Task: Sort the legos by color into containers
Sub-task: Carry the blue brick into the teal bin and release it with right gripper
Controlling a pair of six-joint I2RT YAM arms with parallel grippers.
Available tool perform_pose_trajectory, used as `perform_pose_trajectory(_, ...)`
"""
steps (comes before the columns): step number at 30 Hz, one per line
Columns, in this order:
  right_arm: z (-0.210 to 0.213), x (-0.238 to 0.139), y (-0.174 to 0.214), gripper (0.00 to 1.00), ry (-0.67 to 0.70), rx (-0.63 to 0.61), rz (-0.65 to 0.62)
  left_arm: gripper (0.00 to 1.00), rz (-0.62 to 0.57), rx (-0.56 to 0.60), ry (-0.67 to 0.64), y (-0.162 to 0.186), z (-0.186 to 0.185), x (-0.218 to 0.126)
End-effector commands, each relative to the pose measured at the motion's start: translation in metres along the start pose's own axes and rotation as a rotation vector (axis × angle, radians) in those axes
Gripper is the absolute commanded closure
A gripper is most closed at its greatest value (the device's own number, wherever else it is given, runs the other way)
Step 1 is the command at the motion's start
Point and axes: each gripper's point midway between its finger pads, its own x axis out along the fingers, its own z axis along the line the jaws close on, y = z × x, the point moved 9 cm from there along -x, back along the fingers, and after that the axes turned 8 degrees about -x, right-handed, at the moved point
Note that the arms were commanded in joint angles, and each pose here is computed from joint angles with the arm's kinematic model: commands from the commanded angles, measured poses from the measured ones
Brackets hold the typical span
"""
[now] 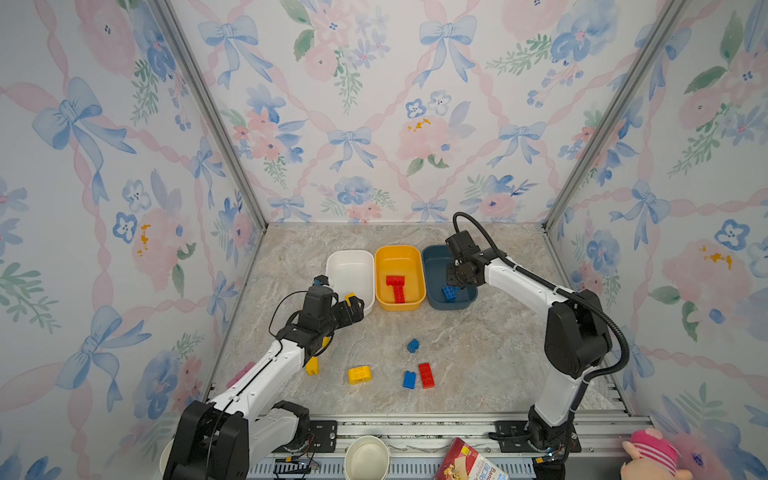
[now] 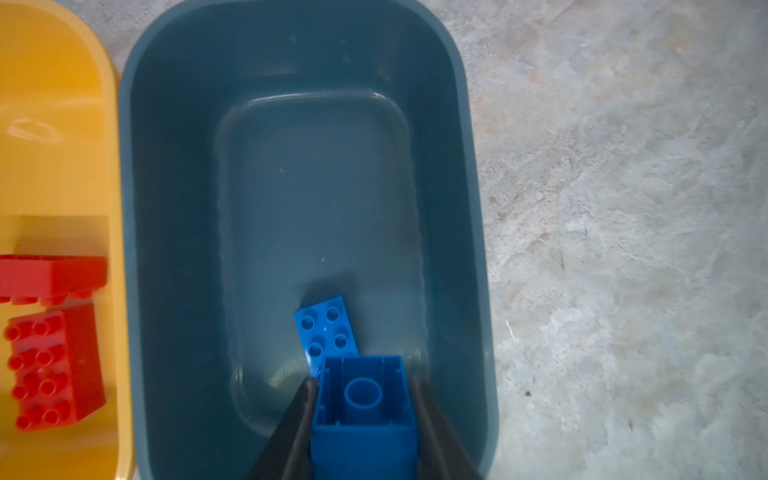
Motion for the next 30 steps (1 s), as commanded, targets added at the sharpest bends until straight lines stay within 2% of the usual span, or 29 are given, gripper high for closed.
perform_pose_trajectory(1,0.000,0.017,-0.013,0.66,0.017,-0.045,0.009,0.02,-0.009,-0.003,0.018,-0.002,-0.001,-0.003)
perform_pose_trajectory(6,0.003,0.039,-0.014,0.63,0.026,-0.053,0.049,0.02,-0.012,-0.002,0.019,-0.002,-0.001,-0.004)
perform_pose_trajectory(10,0.004,0.040,-0.012,0.49,0.017,-0.045,0.054,0.02,-0.015,0.000,0.018,-0.002,-0.001,-0.005)
perform_pose_trajectory(20,0.003,0.012,-0.011,0.41,-0.012,-0.033,0.011,0.02,-0.025,-0.013,-0.028,-0.002,0.003,-0.006)
perform_pose_trajectory(30,0.009,-0.032,-0.002,0.34,-0.062,-0.041,-0.043,0.04,-0.056,-0.030,-0.173,-0.007,0.013,-0.012)
